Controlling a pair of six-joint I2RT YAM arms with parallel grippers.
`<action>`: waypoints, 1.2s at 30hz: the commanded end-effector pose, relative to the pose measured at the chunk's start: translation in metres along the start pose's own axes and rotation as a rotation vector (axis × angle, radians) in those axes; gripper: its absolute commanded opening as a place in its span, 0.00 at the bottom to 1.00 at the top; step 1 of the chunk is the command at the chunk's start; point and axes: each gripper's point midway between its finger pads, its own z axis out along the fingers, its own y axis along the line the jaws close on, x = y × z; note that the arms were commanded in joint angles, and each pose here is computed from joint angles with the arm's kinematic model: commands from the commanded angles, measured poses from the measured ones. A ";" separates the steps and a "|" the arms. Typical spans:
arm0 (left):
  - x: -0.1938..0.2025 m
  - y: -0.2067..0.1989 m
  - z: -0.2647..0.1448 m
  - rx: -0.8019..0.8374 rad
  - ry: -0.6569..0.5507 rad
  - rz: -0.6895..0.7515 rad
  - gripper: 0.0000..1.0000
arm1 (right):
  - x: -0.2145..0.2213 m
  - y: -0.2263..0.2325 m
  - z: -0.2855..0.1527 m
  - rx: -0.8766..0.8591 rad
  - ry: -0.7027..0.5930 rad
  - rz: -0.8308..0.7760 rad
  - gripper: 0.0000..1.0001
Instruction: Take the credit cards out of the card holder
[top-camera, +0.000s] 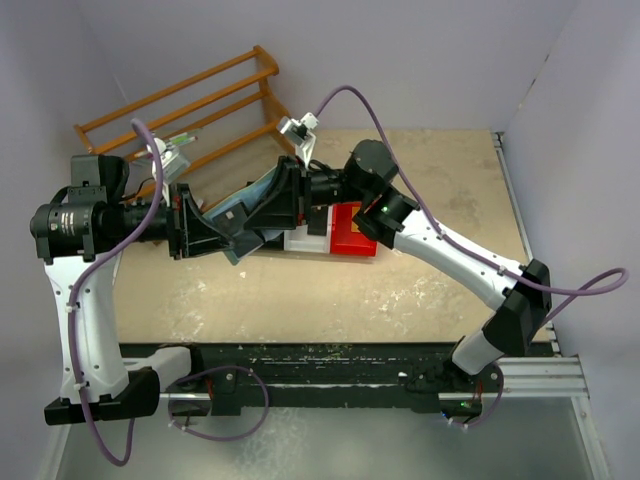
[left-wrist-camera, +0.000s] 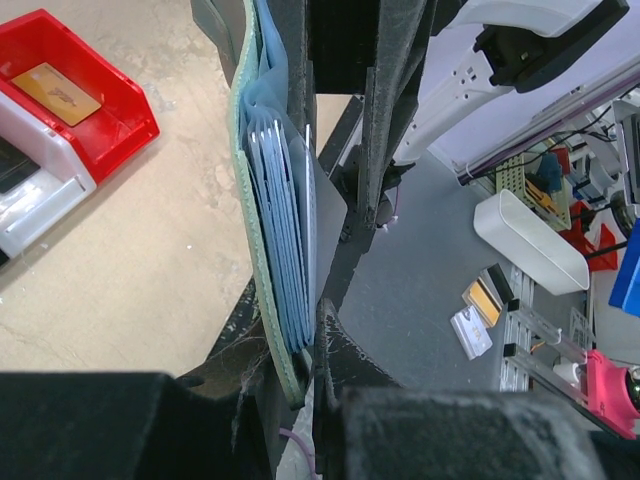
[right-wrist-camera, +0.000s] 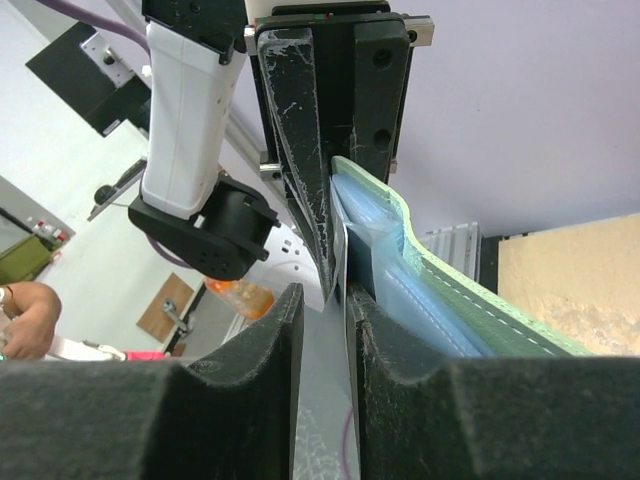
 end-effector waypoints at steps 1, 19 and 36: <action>-0.015 -0.027 -0.002 0.097 -0.064 0.130 0.13 | -0.009 0.023 -0.008 -0.062 0.002 -0.036 0.27; -0.015 -0.028 -0.002 0.099 -0.065 0.132 0.13 | -0.021 0.027 -0.023 -0.088 -0.015 -0.024 0.15; -0.016 -0.027 -0.002 0.093 -0.063 0.131 0.14 | -0.013 0.008 -0.015 -0.025 -0.040 -0.001 0.21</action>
